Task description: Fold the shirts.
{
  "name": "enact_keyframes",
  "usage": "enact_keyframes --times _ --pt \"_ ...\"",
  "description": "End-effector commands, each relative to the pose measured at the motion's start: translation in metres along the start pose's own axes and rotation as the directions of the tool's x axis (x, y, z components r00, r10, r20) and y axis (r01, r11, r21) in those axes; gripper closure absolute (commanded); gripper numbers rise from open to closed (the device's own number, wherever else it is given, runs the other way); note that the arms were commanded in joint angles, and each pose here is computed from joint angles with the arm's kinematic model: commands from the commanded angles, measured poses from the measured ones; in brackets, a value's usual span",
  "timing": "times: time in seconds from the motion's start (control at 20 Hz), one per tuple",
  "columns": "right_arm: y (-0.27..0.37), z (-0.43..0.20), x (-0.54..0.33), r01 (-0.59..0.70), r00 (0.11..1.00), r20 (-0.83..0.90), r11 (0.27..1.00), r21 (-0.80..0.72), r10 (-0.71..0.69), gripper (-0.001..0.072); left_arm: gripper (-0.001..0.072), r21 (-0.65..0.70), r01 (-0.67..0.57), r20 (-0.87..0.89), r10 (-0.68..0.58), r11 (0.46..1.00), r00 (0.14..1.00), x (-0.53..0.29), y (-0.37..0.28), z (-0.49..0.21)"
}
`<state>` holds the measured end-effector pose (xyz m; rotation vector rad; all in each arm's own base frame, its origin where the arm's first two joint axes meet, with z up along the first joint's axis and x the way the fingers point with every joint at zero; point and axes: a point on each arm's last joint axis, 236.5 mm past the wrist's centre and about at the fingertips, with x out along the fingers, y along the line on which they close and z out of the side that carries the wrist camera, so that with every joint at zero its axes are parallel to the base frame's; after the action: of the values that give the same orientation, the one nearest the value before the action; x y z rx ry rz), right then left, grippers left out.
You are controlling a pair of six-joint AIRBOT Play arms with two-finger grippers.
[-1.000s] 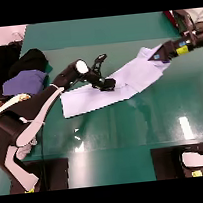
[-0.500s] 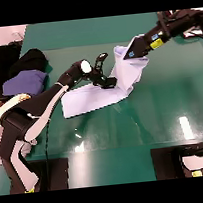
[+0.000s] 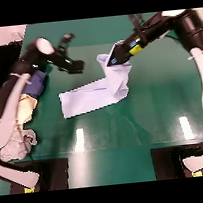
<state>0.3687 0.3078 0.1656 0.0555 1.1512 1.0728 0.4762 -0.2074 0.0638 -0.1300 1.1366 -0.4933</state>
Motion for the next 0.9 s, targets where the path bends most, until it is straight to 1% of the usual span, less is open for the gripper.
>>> enact_keyframes --times 0.0,0.1,0.2,0.25,0.3,0.35,0.4,0.5,0.6,0.75,0.85 --pt "0.021 0.006 0.048 -0.037 0.999 -0.021 0.998 -0.049 0.036 0.0695 0.0686 -0.015 -0.129 0.099 0.129 0.992 0.987 -0.095 0.053 0.009" --pt "0.037 0.01 0.086 -0.062 0.998 -0.027 0.993 -0.097 0.059 0.0694 0.0686 -0.042 -0.169 0.149 0.173 0.985 0.973 -0.138 0.066 0.007" --pt "0.06 0.013 0.134 -0.087 0.996 -0.017 0.98 -0.178 0.086 0.0683 0.0686 -0.061 -0.185 0.195 0.194 0.981 0.961 -0.166 0.07 0.008" --pt "0.074 0.014 0.158 -0.108 0.994 -0.007 0.971 -0.213 0.109 0.0557 0.0686 -0.063 -0.19 0.215 0.199 0.98 0.956 -0.176 0.069 0.008" --pt "0.089 0.016 0.182 -0.119 0.992 0.015 0.967 -0.227 0.125 0.0306 0.0686 -0.06 -0.193 0.226 0.202 0.979 0.953 -0.181 0.067 0.008" --pt "0.105 0.017 0.2 -0.142 0.988 0.031 0.963 -0.231 0.153 0.0186 0.0685 -0.059 -0.191 0.232 0.2 0.98 0.952 -0.184 0.066 0.008" --pt "0.122 0.015 0.21 -0.16 0.985 0.03 0.955 -0.251 0.173 0.0185 0.0685 -0.058 -0.191 0.227 0.199 0.98 0.953 -0.184 0.065 0.007" --pt "0.135 0.015 0.204 -0.153 0.986 0.015 0.939 -0.306 0.166 0.0187 0.0685 -0.058 -0.189 0.206 0.197 0.98 0.959 -0.183 0.065 0.002" --pt "0.117 0.007 0.182 -0.103 0.995 -0.02 0.941 -0.322 0.102 0.0189 0.0686 -0.038 -0.189 0.166 0.193 0.981 0.967 -0.181 0.064 -0.008" --pt "0.051 -0.02 0.143 -0.018 0.996 -0.085 0.976 -0.215 -0.001 0.0189 0.0685 -0.031 -0.186 0.129 0.189 0.982 0.974 -0.179 0.063 -0.016" --pt "-0.004 -0.04 0.116 0.037 0.994 -0.1 0.996 -0.082 -0.045 0.0189 0.0685 -0.032 -0.186 0.127 0.188 0.982 0.974 -0.178 0.063 -0.017"
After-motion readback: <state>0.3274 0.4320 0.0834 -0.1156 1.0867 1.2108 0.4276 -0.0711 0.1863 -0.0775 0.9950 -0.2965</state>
